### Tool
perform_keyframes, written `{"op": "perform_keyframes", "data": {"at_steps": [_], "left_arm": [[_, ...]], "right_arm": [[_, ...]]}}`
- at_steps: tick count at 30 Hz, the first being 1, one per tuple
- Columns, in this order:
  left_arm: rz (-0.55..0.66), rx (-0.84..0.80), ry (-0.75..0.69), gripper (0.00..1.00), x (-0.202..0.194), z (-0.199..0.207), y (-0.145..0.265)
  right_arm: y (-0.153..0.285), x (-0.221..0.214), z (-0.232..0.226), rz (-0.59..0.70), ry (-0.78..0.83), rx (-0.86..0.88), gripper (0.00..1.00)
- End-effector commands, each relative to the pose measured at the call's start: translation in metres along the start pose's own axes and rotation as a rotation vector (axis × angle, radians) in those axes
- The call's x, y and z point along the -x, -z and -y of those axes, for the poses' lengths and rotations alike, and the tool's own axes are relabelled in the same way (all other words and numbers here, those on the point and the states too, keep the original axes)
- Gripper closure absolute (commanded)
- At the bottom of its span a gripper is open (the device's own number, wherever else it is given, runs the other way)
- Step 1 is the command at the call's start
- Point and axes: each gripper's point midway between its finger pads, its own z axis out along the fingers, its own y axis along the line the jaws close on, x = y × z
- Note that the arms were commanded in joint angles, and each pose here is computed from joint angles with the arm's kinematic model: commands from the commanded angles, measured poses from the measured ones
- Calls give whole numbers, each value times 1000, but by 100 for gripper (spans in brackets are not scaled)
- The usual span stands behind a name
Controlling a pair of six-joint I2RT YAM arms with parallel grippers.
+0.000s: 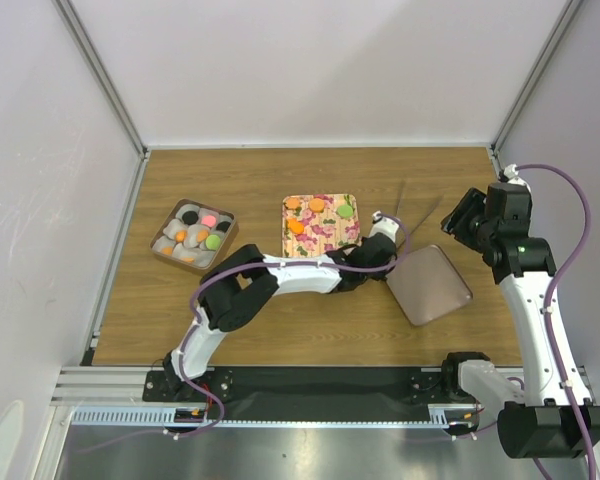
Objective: Pack the cookies
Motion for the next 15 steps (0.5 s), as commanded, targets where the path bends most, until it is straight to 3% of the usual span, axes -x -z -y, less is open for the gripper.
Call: {"op": "perform_keyframes", "data": {"at_steps": [1,15], "left_arm": [[142,-62,107,100,67,8,34],[198,-40,229,100,107,-41,65]], "right_arm": [[7,10,1,28,-7,-19,45],[3,-16,5,-54,-1,-1,43]]}}
